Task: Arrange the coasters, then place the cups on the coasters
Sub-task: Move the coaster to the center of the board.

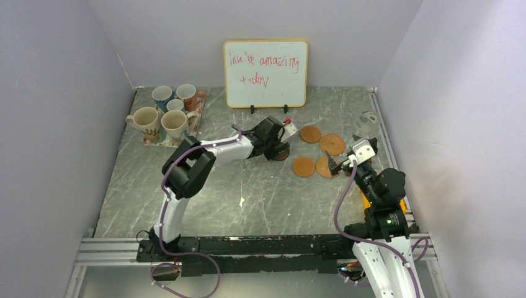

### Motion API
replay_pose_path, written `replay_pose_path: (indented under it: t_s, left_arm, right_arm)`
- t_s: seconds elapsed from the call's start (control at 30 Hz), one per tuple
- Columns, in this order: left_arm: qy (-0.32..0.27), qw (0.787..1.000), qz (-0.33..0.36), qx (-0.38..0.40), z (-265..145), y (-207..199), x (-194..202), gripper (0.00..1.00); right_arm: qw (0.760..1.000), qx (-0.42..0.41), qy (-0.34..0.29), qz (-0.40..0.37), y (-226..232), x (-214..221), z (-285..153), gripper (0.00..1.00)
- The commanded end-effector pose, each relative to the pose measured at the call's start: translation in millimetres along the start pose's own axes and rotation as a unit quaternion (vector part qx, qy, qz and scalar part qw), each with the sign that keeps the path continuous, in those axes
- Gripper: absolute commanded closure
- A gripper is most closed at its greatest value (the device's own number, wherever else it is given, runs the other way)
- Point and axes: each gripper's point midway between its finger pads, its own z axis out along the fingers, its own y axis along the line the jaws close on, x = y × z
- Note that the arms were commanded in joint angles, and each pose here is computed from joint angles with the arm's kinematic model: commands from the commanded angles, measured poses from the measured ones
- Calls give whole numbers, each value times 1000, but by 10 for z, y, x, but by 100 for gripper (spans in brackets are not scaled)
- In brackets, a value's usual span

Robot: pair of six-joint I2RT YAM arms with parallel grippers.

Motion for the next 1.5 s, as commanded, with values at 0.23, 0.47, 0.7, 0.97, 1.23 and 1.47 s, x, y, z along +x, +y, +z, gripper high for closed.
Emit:
replay_pose_path:
  t_s: [0.23, 0.47, 0.7, 0.97, 1.23, 1.47]
  left_arm:
    - [133, 988, 35, 72, -531, -126, 1280, 4]
    - [124, 989, 11, 82, -880, 72, 1489, 4]
    - [116, 989, -33, 84, -1160, 232, 1850, 4]
    - [115, 991, -52, 52, -1414, 485, 2150, 4]
    - [138, 988, -74, 6, -1686, 798, 2616, 4]
    - [151, 982, -110, -26, -1862, 1120, 2944, 4]
  right_arm:
    - [999, -4, -31, -12, 15, -153, 15, 0]
    - [999, -16, -33, -14, 80, -156, 33, 0]
    - [999, -28, -21, -8, 123, -142, 54, 0]
    - [999, -31, -28, -7, 145, -171, 32, 0]
    - [999, -31, -18, -3, 140, -148, 50, 1]
    - [999, -34, -16, -2, 154, -137, 62, 1]
